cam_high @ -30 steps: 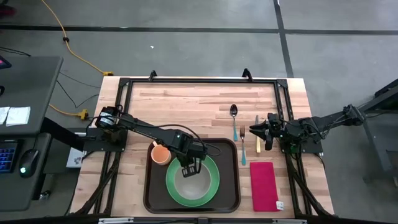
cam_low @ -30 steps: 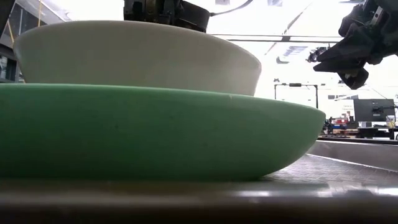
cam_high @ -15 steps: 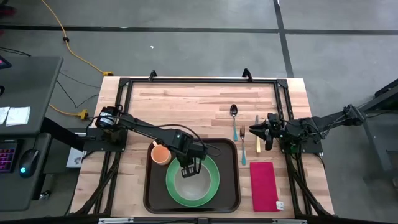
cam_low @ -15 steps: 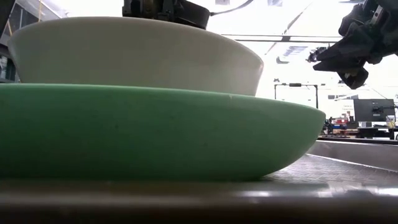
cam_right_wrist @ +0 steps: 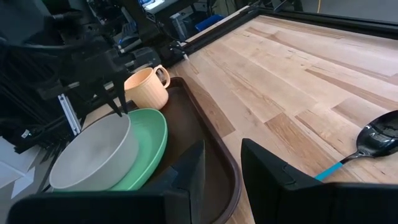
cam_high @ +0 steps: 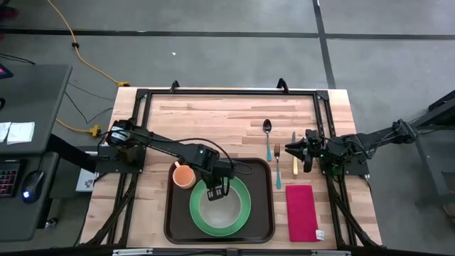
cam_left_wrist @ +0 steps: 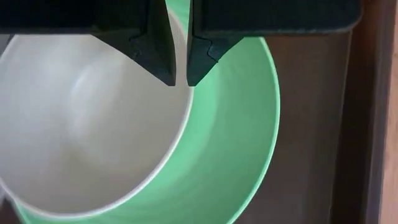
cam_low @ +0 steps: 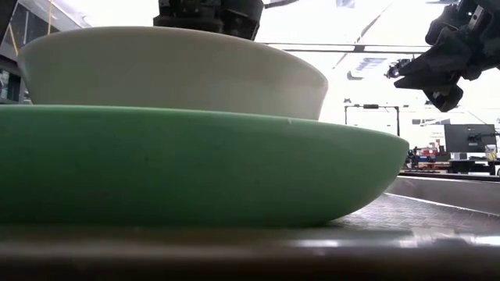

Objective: Set up tray
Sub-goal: Put the red table napkin to the right of the green plate on the brown serving tray

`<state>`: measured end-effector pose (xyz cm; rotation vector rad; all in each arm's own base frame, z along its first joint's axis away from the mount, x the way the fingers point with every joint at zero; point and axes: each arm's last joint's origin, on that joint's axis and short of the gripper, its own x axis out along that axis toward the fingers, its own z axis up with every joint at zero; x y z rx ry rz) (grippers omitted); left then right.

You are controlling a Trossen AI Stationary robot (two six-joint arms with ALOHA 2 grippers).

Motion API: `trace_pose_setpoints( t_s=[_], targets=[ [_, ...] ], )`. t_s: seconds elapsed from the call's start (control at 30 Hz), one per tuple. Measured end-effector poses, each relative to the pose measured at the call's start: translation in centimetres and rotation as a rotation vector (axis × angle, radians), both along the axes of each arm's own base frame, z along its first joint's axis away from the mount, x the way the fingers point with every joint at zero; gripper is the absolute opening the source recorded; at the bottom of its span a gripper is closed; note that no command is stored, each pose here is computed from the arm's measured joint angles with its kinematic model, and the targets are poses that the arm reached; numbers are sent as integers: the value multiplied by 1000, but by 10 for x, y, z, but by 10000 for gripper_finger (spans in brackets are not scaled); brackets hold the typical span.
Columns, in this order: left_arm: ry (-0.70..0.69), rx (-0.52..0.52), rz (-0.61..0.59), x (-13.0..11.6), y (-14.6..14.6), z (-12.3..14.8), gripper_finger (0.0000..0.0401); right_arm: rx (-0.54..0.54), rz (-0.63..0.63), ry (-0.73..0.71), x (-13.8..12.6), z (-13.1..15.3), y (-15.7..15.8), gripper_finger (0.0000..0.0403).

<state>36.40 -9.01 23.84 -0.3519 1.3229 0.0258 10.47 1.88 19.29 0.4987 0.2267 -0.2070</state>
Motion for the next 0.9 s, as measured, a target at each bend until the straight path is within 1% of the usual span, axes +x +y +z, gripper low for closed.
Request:
trace_pose_setpoints(
  t_s=[0.1,0.17,0.23,0.3,0.37,0.43,0.53,0.6,0.8,0.9],
  targets=[
    [5,17,3,-3,1,10,69,-1,-1,1,0,0,0,83],
    [-50,30,2,-1,1,24,69,-1,-1,0,0,0,0,83],
    [-59,61,-6,-5,3,37,69,-2,-1,1,0,0,0,83],
    [-109,77,-9,-2,3,51,69,-1,1,0,0,0,0,83],
    [-96,112,-25,-6,5,63,69,-1,1,0,0,0,0,83],
    [-146,127,-31,-5,5,78,69,0,2,-1,0,0,0,83],
    [-138,176,-43,-10,7,94,69,1,2,-1,0,0,0,83],
    [-168,198,-40,-11,8,108,69,1,2,-2,0,0,0,83],
    [-165,261,-39,-21,12,133,69,2,2,-5,0,0,0,83],
    [-157,283,-36,-25,13,139,69,2,2,-5,0,1,0,83]
  ],
)
